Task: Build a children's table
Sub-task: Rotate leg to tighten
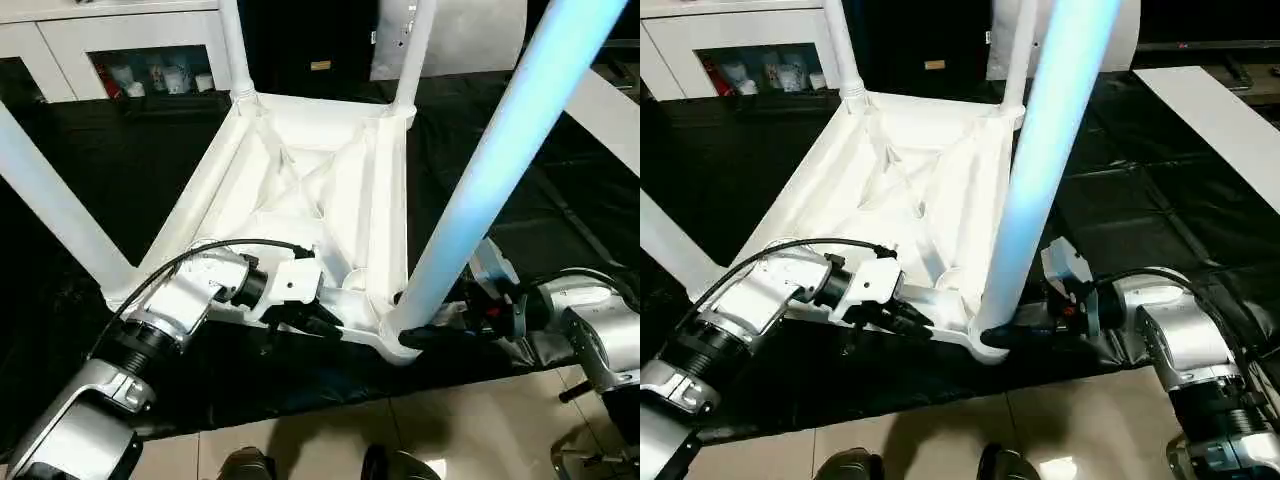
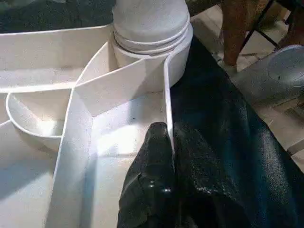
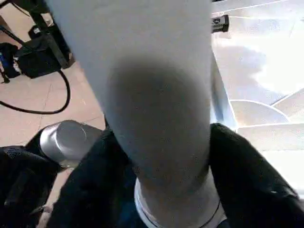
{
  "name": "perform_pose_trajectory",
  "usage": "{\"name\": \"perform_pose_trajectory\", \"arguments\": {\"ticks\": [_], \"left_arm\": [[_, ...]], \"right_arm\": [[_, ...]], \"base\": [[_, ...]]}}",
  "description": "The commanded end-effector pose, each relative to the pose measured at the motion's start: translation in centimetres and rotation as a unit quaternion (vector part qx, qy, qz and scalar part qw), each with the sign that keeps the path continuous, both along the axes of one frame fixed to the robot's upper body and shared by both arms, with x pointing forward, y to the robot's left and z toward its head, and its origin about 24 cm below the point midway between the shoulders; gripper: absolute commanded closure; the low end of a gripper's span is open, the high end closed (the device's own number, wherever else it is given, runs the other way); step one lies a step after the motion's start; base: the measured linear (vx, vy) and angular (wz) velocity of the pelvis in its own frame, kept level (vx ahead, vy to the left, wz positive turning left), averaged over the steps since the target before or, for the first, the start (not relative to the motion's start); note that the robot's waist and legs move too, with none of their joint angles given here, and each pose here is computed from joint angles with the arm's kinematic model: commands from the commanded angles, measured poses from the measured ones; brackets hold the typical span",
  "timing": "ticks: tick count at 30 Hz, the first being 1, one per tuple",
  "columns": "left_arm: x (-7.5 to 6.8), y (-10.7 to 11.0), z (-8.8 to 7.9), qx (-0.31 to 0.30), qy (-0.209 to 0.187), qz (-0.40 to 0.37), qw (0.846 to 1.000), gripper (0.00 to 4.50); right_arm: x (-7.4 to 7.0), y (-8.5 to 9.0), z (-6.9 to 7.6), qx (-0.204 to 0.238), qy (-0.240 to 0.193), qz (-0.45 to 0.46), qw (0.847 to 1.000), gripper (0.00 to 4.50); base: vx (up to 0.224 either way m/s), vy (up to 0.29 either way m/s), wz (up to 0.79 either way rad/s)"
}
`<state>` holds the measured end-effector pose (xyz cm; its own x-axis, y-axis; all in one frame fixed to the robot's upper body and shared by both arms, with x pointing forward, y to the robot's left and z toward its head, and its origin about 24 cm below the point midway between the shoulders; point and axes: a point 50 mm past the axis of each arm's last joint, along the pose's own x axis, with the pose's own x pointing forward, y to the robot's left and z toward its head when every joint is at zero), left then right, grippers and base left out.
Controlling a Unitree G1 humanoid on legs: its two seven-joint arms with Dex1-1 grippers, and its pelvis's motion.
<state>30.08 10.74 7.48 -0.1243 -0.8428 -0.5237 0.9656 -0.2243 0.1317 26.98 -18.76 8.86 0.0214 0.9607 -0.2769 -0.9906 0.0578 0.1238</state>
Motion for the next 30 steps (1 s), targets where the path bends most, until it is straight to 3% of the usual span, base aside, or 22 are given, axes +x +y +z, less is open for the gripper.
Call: {"name": "perform_pose_trajectory", "arguments": {"ticks": [1,5,6,11,12,13,15,17,19,23,25,26,30], "left_arm": [[-0.4,-0.6,0.6,0.004,-0.002,-0.049,0.999,4.50],[0.1,-0.8,0.6,-0.016,0.002,0.011,1.000,4.50],[0.5,-1.2,0.6,-0.036,0.005,0.061,0.997,4.50],[0.7,-1.9,0.6,-0.054,0.014,0.108,0.993,4.50],[0.7,-2.8,0.6,-0.069,0.027,0.145,0.987,4.50],[0.7,-2.8,0.6,-0.069,0.027,0.145,0.987,4.50],[1.1,-4.5,0.8,-0.091,0.032,0.196,0.976,4.50],[1.4,-5.1,0.9,-0.096,0.033,0.214,0.971,4.50],[2.5,-6.5,1.2,-0.109,0.022,0.274,0.955,4.50],[3.7,-7.9,1.8,-0.128,-0.002,0.341,0.931,4.50],[4.0,-8.2,2.1,-0.133,-0.013,0.358,0.924,4.50],[4.1,-8.5,2.3,-0.136,-0.024,0.369,0.919,4.50],[4.2,-8.9,2.5,-0.136,-0.040,0.373,0.917,4.50]], "right_arm": [[-0.2,0.3,0.3,0.009,0.006,0.014,1.000,2.14],[-0.4,1.0,0.2,0.040,0.016,-0.019,0.999,2.35],[0.0,1.5,-0.2,0.040,0.005,-0.069,0.997,2.39],[0.8,2.5,-0.9,0.031,-0.003,-0.150,0.988,2.45],[1.9,3.3,-1.1,0.042,-0.002,-0.223,0.974,2.46],[1.9,3.3,-1.1,0.042,-0.002,-0.223,0.974,2.46],[3.0,4.9,-1.2,0.052,-0.002,-0.301,0.952,2.49],[3.3,5.4,-1.2,0.051,-0.002,-0.323,0.945,2.50],[4.5,6.4,-1.5,0.050,0.008,-0.419,0.907,2.51],[5.6,7.6,-1.6,0.049,0.007,-0.501,0.864,2.51],[5.8,8.0,-1.5,0.053,0.002,-0.518,0.854,2.51],[6.0,8.2,-1.4,0.054,-0.007,-0.531,0.846,1.96],[6.2,8.9,-0.7,0.073,-0.034,-0.525,0.847,1.64]], "base": [[0.000,0.000,0.00],[0.000,0.000,0.00],[0.000,0.000,0.00],[0.000,0.000,0.00],[0.000,0.000,0.00],[0.000,0.000,0.00],[0.000,0.000,0.00],[0.000,0.000,0.00],[0.000,0.000,0.00],[0.000,0.000,0.00],[0.000,0.000,0.00],[0.000,0.000,0.00],[0.000,0.000,0.00]]}}
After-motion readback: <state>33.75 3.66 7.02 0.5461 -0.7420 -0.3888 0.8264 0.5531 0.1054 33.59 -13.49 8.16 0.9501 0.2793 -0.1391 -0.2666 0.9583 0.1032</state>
